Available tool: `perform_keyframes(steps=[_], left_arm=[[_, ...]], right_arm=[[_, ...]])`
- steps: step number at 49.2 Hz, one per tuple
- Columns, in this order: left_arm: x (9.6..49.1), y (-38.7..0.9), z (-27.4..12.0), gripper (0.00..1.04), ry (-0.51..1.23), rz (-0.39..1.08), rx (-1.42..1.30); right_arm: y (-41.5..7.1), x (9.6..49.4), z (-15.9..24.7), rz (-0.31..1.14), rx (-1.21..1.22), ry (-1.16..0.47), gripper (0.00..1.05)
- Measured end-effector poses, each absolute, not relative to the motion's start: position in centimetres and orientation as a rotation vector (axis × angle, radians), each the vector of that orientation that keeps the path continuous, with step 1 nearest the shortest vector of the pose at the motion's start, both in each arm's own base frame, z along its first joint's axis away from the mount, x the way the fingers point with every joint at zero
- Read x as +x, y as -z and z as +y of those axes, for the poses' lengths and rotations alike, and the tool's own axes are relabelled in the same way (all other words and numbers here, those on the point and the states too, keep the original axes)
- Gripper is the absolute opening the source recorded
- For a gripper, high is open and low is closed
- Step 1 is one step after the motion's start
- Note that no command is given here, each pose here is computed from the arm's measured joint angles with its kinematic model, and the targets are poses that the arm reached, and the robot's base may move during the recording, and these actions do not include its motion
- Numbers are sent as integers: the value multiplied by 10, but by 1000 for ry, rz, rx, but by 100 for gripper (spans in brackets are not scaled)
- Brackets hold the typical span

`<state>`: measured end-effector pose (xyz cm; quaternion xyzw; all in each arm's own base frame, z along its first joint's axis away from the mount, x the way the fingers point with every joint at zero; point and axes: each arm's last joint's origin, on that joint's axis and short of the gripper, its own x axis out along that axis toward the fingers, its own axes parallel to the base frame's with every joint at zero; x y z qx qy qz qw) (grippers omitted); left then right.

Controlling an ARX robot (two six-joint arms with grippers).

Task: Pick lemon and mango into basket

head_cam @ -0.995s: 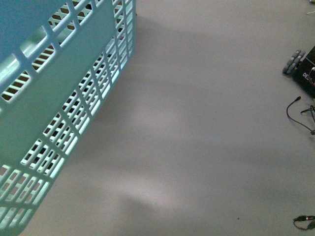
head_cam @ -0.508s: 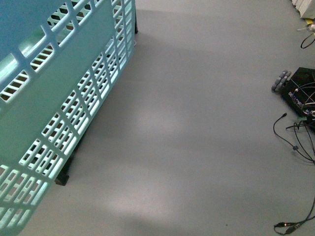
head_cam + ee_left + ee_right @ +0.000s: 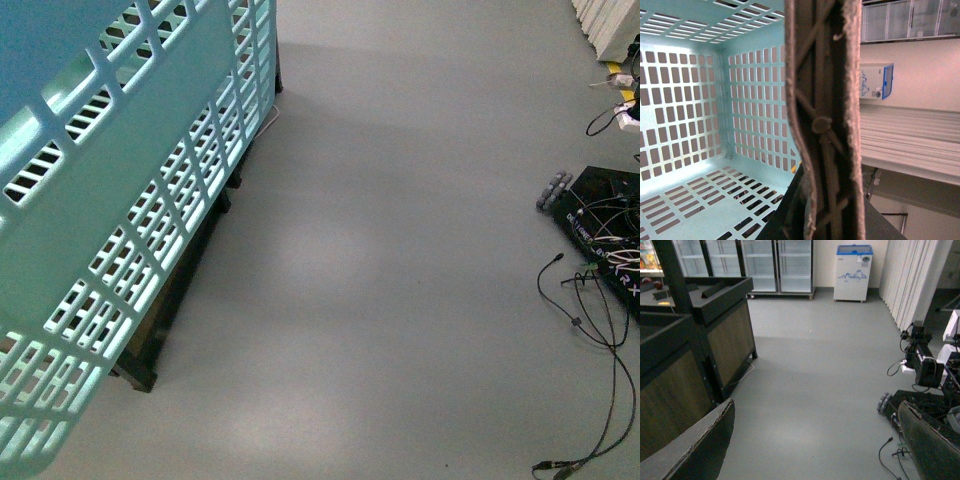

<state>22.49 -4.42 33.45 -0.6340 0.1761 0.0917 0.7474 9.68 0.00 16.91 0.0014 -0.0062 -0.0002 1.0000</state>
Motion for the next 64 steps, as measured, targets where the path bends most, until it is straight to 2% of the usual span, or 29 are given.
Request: perform_keyframes(steps=[64], left_arm=[[225, -335, -45, 6, -199, 386, -1389]], right_arm=[[-169, 97, 0, -13, 2, 3, 96]])
